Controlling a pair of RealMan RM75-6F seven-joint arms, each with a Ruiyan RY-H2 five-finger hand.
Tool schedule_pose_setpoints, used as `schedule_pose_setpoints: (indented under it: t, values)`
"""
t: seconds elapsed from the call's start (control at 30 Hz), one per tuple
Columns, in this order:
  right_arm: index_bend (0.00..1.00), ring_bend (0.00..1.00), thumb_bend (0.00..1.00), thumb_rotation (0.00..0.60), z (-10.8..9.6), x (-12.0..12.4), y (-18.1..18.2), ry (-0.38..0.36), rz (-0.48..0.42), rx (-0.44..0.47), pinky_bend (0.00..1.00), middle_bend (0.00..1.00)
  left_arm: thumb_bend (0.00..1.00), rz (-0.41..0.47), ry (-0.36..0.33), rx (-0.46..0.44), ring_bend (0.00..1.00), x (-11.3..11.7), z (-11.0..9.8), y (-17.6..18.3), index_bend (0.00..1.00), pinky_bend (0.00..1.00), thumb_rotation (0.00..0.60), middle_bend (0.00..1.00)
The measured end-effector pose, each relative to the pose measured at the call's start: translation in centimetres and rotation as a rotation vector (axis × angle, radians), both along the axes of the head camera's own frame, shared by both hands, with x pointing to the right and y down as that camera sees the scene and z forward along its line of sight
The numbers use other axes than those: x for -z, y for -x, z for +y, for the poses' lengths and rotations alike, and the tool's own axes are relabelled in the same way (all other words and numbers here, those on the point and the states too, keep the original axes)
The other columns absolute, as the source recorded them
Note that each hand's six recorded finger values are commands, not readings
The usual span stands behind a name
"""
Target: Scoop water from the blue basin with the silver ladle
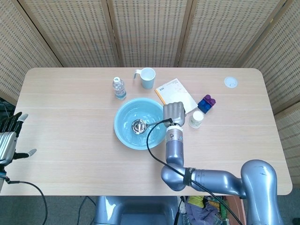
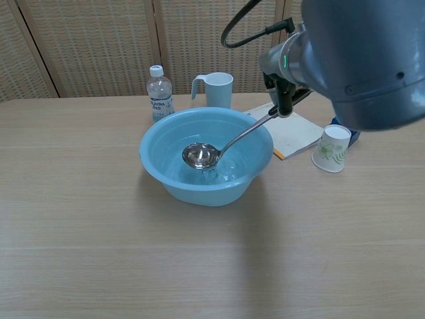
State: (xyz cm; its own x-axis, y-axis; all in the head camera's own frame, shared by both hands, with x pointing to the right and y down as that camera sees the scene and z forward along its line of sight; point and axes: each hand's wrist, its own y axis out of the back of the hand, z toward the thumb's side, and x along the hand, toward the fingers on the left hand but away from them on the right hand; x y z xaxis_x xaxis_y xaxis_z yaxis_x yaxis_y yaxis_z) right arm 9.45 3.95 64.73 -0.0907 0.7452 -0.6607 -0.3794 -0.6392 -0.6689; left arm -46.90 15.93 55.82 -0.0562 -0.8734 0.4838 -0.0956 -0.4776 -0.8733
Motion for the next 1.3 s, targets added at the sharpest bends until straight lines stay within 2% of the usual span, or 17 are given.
schedule_pose_setpoints:
  t: [0.2,0.43,1.0,1.3]
  values:
    - [0.82,1.0,0.98,0.6,-0.7,1.4,0.3,0.008,-0.042,-0.044,1.0,0.94,0.0,0.002,0.001,0.005,0.0,0.0,-0.1,0.2,0.0,0.0,0.6,0.0]
    - [0.82,1.0,0.98,0.6,-1.5,3.1,0.4,-0.015,-0.052,-0.055,1.0,0.94,0.0,-0.003,0.01,0.004,0.0,-0.2,-0.2,0.3,0.0,0.0,0.6,0.0]
    - [0.82,1.0,0.98,0.6,-2.4,4.8,-0.2,-0.035,0.042,-0.045,1.0,0.94,0.0,0.005,0.014,0.013,0.0,-0.5,-0.7,0.6,0.0,0.0,0.6,0.0]
    - [0.82,1.0,0.98,0.6,-2.8,5.8,0.0,-0.042,0.062,-0.048,1.0,0.94,0.0,0.007,0.019,0.012,0.0,-0.5,-0.7,0.4,0.0,0.0,0.6,0.0]
